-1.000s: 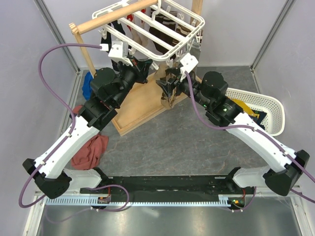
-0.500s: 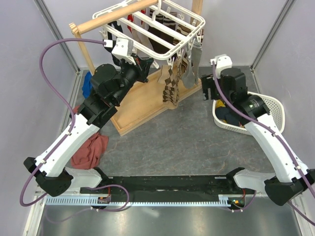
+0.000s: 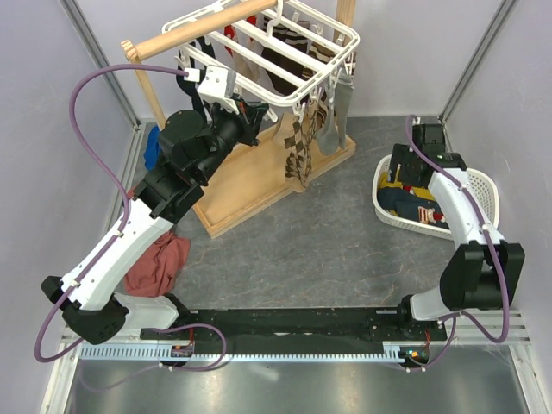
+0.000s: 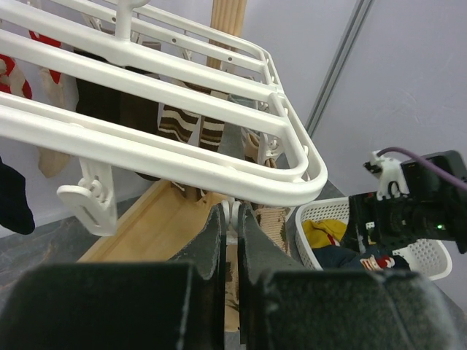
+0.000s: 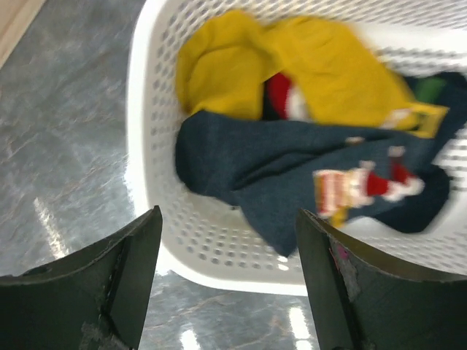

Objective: Clip the socks to the hanger
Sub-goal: Move the bin to the center of the board.

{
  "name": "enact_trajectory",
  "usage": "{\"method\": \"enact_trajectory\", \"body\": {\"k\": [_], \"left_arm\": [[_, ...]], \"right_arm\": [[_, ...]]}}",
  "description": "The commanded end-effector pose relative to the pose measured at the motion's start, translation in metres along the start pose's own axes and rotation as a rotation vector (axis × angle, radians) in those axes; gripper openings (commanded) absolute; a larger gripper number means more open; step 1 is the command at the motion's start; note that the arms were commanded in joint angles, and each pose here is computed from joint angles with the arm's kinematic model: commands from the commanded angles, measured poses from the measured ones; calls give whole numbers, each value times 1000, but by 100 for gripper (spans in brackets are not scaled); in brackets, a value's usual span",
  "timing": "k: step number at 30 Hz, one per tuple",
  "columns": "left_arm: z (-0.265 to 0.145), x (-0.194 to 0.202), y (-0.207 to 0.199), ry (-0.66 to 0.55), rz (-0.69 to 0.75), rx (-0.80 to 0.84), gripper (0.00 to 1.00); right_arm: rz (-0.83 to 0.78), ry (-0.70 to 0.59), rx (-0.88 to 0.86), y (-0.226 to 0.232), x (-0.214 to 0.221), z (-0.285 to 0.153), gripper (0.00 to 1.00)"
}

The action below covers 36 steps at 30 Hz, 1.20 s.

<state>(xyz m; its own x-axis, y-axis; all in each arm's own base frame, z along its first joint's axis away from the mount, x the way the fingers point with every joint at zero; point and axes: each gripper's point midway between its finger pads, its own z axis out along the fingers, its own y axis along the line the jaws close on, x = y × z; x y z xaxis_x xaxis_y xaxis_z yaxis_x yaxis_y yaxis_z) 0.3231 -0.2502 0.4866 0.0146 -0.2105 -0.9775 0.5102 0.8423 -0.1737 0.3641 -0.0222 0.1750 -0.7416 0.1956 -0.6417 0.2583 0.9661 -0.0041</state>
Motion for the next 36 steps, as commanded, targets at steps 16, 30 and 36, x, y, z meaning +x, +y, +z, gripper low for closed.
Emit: {"method": "enact_trajectory", "body": {"k": [16,30,36], "left_arm": [[-4,-7,-5,-9,10,37,2],[-5,-10,-3,-15,26,28,2],[-5,-12,-5,-18,22,35,2]], "right_arm": [[-154,266,-564,139,120,26,81],[-173,510,-552,119,233,-84,82],[-39,188,-315,90,150,-72,82]]}}
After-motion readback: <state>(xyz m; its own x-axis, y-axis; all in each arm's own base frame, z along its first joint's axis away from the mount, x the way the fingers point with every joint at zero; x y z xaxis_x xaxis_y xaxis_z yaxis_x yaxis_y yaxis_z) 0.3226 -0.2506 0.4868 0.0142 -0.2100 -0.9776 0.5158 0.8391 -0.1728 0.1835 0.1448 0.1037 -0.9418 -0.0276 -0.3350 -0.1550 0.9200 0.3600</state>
